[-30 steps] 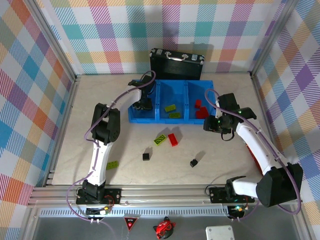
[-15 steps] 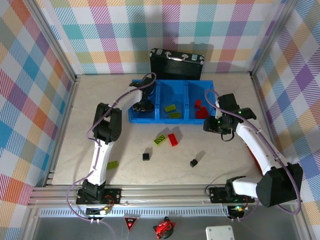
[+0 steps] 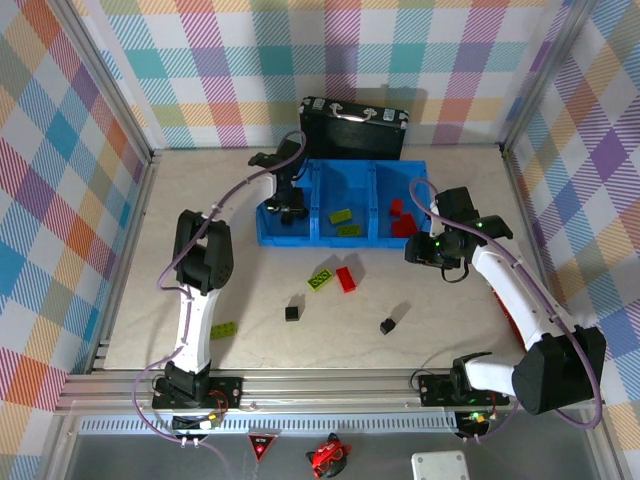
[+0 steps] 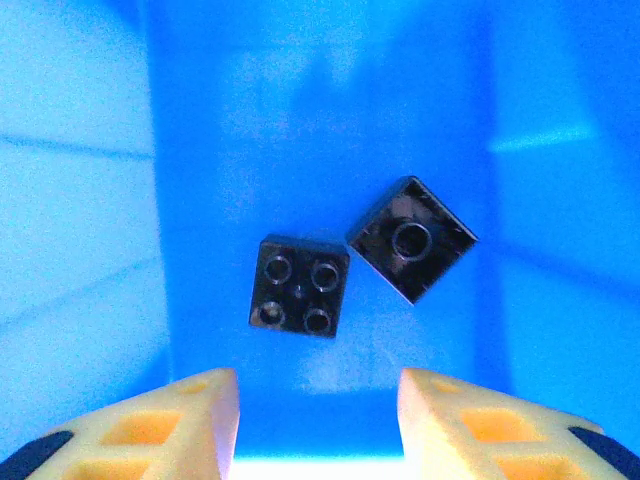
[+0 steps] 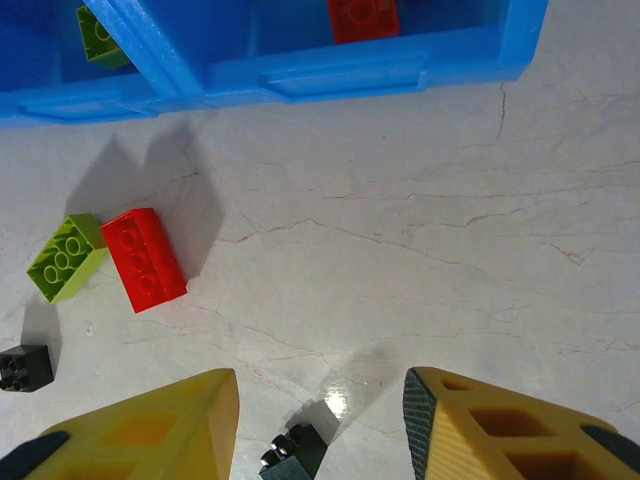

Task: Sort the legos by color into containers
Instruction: Place the lego in the container, then pick up the lego from the center of the table.

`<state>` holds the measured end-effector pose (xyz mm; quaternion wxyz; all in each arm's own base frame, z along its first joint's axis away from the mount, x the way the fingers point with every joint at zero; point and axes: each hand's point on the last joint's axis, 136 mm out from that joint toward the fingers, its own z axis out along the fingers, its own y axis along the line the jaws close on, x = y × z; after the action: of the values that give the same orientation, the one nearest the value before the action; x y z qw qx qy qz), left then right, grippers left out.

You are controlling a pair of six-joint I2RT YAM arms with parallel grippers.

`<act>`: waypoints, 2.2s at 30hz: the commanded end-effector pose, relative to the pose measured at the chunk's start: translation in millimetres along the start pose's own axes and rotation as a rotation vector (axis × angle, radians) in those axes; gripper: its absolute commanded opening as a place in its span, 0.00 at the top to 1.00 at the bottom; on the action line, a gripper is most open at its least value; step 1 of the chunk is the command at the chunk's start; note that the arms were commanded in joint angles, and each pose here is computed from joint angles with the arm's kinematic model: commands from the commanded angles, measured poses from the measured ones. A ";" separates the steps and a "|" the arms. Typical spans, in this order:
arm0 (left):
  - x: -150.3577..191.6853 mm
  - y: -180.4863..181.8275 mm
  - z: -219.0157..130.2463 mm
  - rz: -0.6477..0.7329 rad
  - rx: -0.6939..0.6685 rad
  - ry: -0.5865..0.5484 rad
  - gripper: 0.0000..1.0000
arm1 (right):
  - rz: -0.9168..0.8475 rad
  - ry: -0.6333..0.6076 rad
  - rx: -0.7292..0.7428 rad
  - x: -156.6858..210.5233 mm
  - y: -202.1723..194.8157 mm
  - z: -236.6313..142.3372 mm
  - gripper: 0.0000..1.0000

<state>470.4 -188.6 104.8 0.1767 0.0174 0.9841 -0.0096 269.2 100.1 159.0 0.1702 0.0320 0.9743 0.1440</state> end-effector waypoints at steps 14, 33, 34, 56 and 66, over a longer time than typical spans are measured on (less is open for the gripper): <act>40.9 36.3 -84.7 -0.020 0.054 -0.069 0.55 | 0.011 0.066 -0.024 16.8 15.4 11.2 0.52; 97.2 122.0 -115.4 -0.101 0.042 -0.119 0.56 | -0.095 0.198 0.078 63.2 51.7 54.7 0.51; 98.9 123.5 -112.3 -0.108 0.039 -0.123 0.56 | -0.104 0.203 0.082 63.6 55.5 58.4 0.51; 105.6 142.4 -90.4 -0.154 0.031 -0.095 0.57 | -0.357 0.269 0.166 41.1 134.9 136.0 0.50; 105.1 145.4 -89.0 -0.162 0.028 -0.093 0.57 | -0.362 0.303 0.194 48.2 128.4 148.4 0.45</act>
<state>346.8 -40.3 151.4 0.2220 -0.0604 0.9725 -0.0365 279.4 269.8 49.9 0.0514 -0.1411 0.9882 0.0313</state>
